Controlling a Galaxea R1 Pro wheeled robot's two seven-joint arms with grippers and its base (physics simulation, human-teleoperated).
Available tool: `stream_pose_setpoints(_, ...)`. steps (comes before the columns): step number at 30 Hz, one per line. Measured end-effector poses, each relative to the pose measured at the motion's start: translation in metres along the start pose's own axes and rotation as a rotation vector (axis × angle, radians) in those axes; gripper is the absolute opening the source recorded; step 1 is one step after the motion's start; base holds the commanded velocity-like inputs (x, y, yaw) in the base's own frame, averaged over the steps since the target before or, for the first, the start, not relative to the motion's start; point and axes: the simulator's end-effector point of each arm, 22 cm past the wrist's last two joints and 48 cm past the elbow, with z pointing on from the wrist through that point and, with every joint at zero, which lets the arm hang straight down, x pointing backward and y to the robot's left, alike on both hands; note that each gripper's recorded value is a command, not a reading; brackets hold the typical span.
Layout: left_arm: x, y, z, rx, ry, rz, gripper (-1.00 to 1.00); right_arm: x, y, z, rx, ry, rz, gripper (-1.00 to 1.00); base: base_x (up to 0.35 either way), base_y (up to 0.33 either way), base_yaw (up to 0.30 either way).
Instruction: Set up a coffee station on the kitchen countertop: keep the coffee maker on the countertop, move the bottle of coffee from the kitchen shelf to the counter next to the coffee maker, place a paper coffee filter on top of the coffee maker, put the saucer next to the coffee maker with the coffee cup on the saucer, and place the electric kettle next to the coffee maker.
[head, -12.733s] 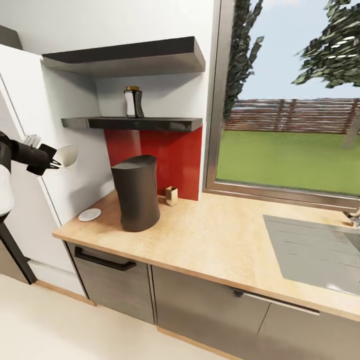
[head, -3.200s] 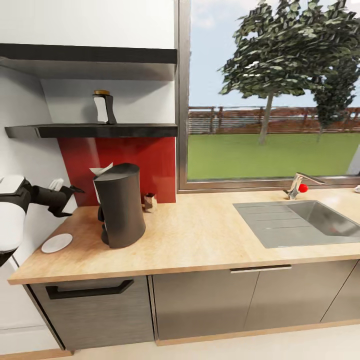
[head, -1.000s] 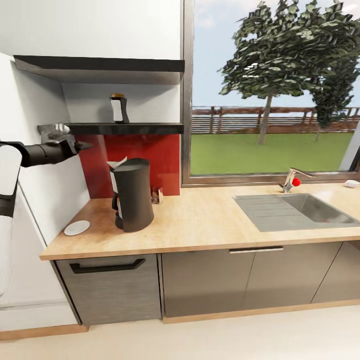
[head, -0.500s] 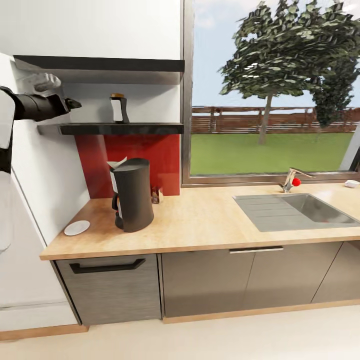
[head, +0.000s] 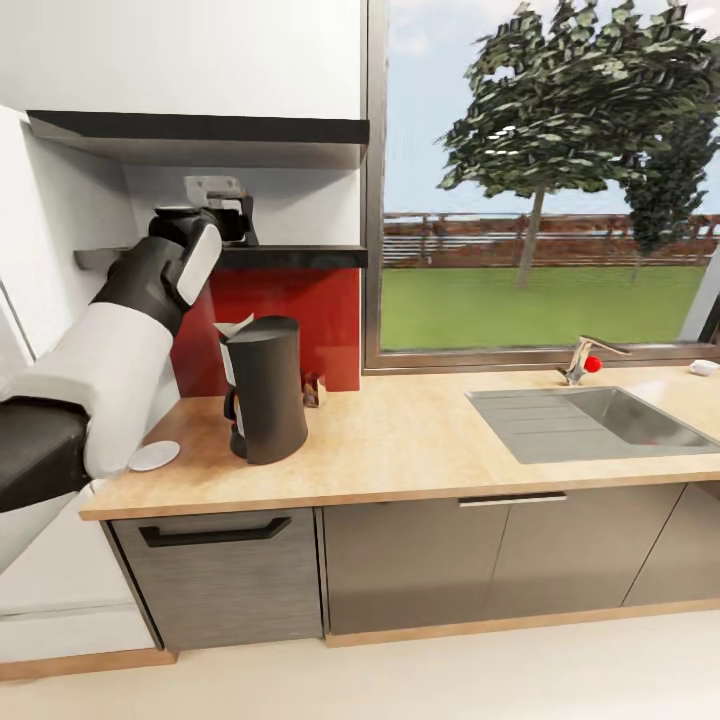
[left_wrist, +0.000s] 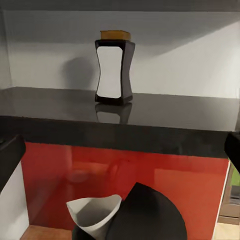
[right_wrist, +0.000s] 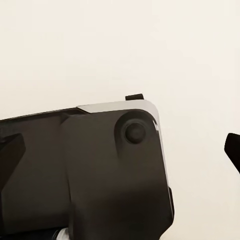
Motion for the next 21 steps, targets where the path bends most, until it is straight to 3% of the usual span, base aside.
stream_pose_setpoints(11,-0.013,-0.029,-0.002,0.013,-0.043,0.000,1.00,0.000,0.000,0.000,-0.001,0.000,0.000,1.00,0.000,0.000,0.000)
stream_pose_setpoints(17,-0.020,0.004,-0.003,-0.121,-0.095,-0.025,1.00,0.000,0.000,0.000,-0.001,0.000,0.000,1.00,0.000,0.000,0.000)
stream_pose_setpoints(21,-0.017,0.011,-0.003,-0.148,-0.096,-0.033,1.00,0.000,0.000,0.000,-0.002,0.000,0.000,1.00,0.029,0.000,0.000)
